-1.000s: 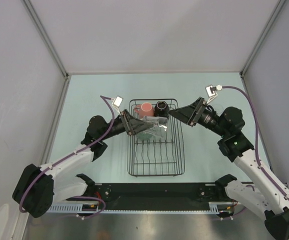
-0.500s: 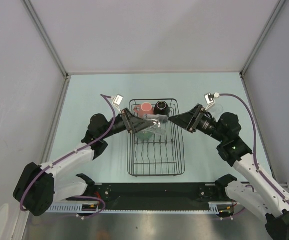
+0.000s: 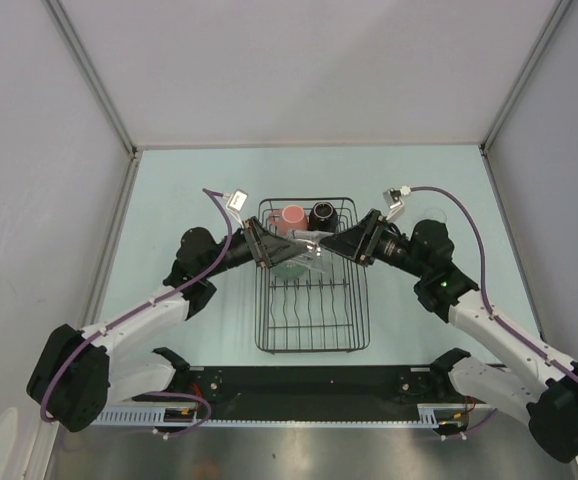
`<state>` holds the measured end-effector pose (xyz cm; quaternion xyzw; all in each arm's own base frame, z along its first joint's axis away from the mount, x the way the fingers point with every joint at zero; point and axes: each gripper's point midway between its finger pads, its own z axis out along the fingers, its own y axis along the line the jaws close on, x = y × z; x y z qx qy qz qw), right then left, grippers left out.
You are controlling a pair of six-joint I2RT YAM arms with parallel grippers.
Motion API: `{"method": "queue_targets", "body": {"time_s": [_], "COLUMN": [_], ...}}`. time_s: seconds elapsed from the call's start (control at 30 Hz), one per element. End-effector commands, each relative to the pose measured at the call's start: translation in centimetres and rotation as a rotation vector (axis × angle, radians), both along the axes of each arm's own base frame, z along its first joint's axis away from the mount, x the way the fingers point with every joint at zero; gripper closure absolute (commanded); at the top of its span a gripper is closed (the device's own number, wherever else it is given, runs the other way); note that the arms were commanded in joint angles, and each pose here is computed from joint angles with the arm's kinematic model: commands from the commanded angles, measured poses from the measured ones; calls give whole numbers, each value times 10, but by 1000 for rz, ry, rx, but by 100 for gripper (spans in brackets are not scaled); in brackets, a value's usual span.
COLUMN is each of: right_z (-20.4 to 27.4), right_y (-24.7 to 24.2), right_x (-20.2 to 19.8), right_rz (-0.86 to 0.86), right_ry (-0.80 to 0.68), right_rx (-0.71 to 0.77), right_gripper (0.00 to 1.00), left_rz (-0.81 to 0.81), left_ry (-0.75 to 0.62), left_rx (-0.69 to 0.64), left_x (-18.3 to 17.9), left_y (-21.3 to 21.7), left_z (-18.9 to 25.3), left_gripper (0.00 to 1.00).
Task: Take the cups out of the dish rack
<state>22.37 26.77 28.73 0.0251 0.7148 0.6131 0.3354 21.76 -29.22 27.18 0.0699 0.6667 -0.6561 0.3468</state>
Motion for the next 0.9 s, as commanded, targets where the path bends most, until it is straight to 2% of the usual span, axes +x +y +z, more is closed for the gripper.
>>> {"method": "queue_targets", "body": {"time_s": [0.0,0.03,0.13,0.27,0.37,0.57,0.67,0.7,0.73,0.8,0.87], "right_z": [39,39,40,41,40,41,43,41,41,44,48], "right_y": [11,13,18,23,26,27,19,16,14,9,5], "right_x": [6,6,7,6,3,-4,-5,-4,-4,-6,-8], "right_rz": [10,13,23,38,52,66,35,22,16,8,3], "right_ry": [-112,-111,-112,-110,-106,-114,-128,-129,-132,-137,-150], "right_rx": [71,75,86,95,101,92,58,34,27,15,12], "right_gripper": [49,59,74,82,100,100,100,100,100,100,100], "left_rz": [-21,-19,-20,-21,-19,-7,4,12,14,30,30], "left_ry": [-113,-108,-103,-96,-92,-42,-28,-29,-36,-25,-17], "left_rx": [-59,-54,-50,-47,-48,-14,27,31,37,49,62], "left_x": [-6,-6,-7,-8,-8,-3,1,2,2,5,6], "left_y": [2,2,3,3,3,2,1,2,2,3,2], "left_z": [34,32,29,27,25,15,11,12,13,11,8], "left_gripper": [99,100,100,100,100,100,79,59,51,38,36]}}
